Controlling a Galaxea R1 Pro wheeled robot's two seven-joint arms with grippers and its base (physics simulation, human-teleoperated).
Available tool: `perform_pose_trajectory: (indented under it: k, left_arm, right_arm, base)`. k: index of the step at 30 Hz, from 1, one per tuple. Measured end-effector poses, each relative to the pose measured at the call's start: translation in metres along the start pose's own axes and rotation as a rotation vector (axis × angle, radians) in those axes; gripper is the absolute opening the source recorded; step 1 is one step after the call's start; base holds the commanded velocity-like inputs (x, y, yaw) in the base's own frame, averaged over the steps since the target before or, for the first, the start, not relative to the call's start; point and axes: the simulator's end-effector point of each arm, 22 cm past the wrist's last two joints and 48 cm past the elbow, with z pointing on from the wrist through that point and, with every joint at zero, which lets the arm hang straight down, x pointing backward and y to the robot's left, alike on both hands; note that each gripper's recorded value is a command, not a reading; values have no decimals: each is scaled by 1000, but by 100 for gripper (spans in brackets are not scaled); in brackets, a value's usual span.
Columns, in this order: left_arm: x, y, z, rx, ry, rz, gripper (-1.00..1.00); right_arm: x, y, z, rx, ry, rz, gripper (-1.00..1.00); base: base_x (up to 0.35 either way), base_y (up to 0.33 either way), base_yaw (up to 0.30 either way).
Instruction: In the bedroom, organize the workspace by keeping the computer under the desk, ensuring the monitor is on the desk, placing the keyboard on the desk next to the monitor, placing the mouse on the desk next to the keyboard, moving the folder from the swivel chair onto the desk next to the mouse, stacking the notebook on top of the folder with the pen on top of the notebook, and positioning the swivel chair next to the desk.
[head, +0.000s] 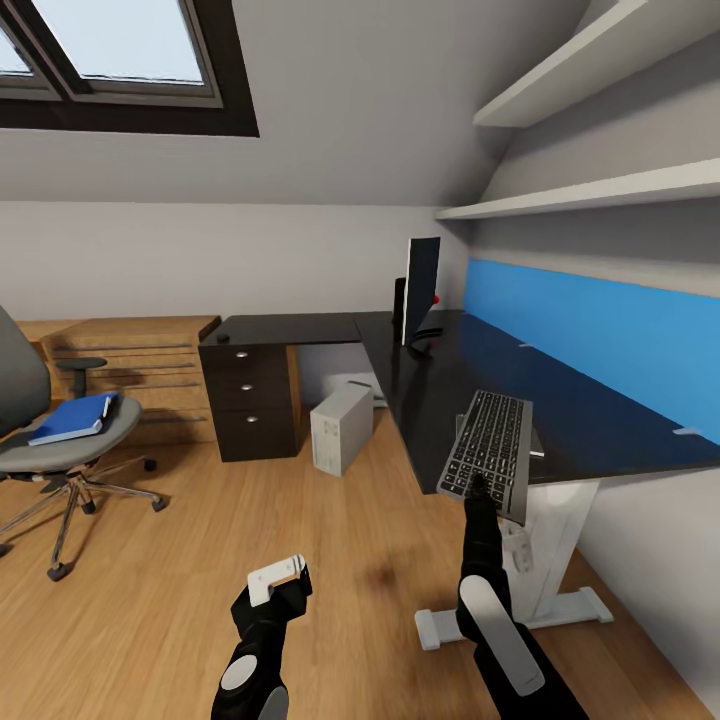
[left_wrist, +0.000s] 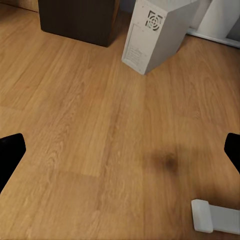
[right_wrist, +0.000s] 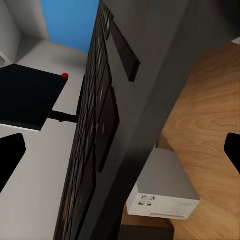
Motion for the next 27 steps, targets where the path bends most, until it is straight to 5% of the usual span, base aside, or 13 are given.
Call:
perform_pose_trajectory:
  k: [27]
  left_arm:
    - [0,0,0,0,-1,1,100]
  right_arm:
    - [-2,6,-1,-4,-5,12,100]
  base:
    - [0,0,0]
